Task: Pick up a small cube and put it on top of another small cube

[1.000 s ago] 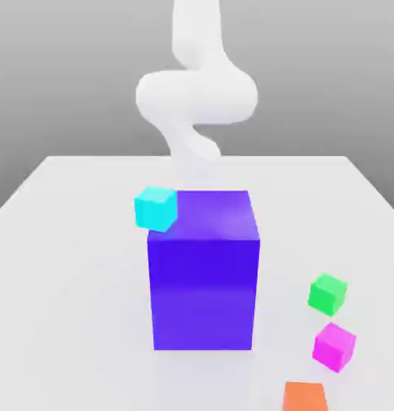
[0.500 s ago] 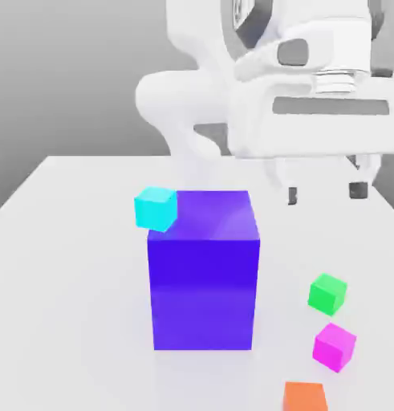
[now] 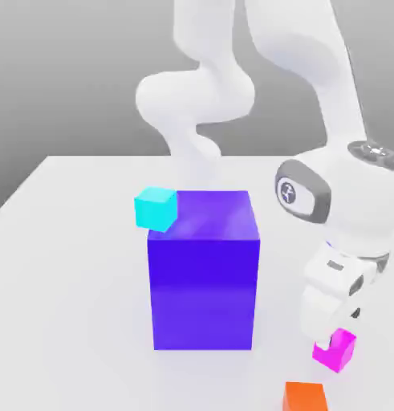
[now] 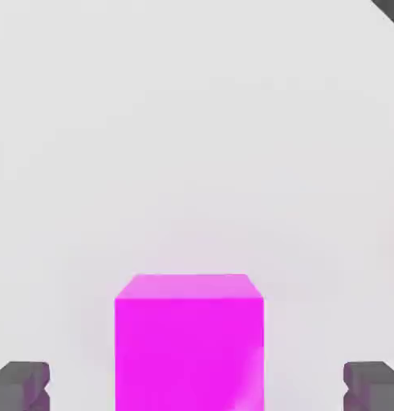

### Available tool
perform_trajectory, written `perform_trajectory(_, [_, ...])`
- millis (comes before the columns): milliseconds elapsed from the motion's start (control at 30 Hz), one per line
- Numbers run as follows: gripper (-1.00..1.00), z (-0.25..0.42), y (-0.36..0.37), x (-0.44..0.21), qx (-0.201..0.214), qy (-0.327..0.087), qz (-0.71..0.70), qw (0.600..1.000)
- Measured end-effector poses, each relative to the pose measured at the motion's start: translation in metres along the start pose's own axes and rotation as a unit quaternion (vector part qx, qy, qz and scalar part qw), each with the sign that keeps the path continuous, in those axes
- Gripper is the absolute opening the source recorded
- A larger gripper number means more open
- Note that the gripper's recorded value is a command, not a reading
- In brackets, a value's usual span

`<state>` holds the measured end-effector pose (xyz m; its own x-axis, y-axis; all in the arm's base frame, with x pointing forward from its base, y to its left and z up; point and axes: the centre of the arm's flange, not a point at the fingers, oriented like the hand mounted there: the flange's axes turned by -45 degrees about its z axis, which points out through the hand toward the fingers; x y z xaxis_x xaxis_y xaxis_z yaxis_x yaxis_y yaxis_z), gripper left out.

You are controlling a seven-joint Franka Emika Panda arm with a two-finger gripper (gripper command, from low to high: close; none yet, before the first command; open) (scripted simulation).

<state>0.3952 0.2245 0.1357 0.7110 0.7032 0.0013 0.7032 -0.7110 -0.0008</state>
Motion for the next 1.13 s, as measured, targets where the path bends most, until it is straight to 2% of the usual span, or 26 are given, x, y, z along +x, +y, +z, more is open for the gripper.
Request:
perform_trajectory(33, [-1.0,0.007,0.0,-0.001,0.0,0.0,0.0,1.0])
perform_trajectory(267, [-1.0,0.006,0.0,-0.001,0.0,0.0,0.0,1.0])
perform_trajectory(433, [-1.0,-0.047,0.0,0.0,0.0,-0.001,0.0,1.0])
perform_trajectory(767, [-1.0,-0.104,-0.102,-0.064,-0.003,-0.001,0.003,1.0])
perform_trajectory(1000, [-1.0,-0.054,-0.109,-0.074,-0.001,-0.001,0.01,1.0])
perform_trajectory(1033, [1.0,-0.046,-0.11,-0.075,-0.001,-0.001,0.009,1.0])
perform_trajectory(1133, [1.0,-0.046,-0.109,-0.075,-0.001,-0.001,0.009,1.0])
